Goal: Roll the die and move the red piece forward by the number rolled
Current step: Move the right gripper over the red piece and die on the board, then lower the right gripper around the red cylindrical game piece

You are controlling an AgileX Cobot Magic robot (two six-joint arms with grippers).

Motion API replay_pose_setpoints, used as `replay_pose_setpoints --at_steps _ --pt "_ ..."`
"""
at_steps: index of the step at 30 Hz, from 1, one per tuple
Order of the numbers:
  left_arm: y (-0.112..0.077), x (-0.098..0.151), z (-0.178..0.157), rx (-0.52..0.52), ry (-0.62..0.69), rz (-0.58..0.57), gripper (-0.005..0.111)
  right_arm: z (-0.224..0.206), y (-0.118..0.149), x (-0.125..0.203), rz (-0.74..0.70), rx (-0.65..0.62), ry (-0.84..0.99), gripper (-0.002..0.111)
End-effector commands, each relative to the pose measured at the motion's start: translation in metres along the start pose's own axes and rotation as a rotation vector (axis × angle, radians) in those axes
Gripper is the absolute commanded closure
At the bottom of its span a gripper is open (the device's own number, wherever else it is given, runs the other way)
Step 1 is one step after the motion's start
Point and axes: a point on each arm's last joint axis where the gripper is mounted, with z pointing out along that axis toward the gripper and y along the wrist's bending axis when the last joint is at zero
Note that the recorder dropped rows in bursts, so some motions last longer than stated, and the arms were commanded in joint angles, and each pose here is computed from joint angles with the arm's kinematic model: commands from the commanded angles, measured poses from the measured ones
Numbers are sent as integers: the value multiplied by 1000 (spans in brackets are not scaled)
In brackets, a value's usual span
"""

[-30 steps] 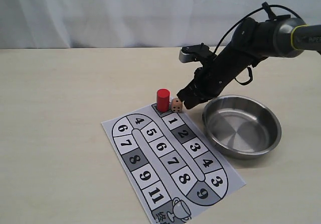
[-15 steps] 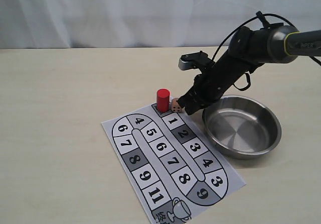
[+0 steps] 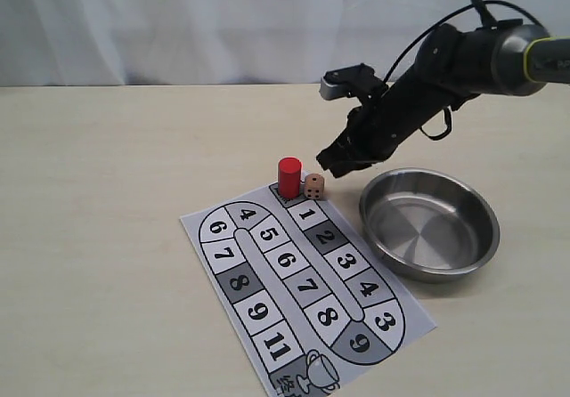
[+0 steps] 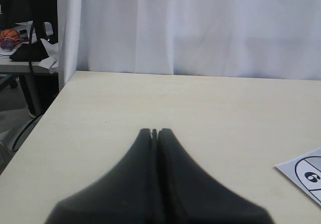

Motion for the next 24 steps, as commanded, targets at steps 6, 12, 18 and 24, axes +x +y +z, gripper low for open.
replay_pose_setpoints --at_steps 6,12,18,24 --pt "0 0 0 1 -9 -4 107 -38 13 -21 -40 -18 -171 93" --pt "0 0 0 1 -3 -4 107 -31 37 -29 -86 -27 -189 48" --pt "0 0 0 1 -3 -4 107 -21 70 -42 -213 13 -254 41" --pt "0 0 0 1 -3 -4 107 -16 78 -50 -236 113 -328 41"
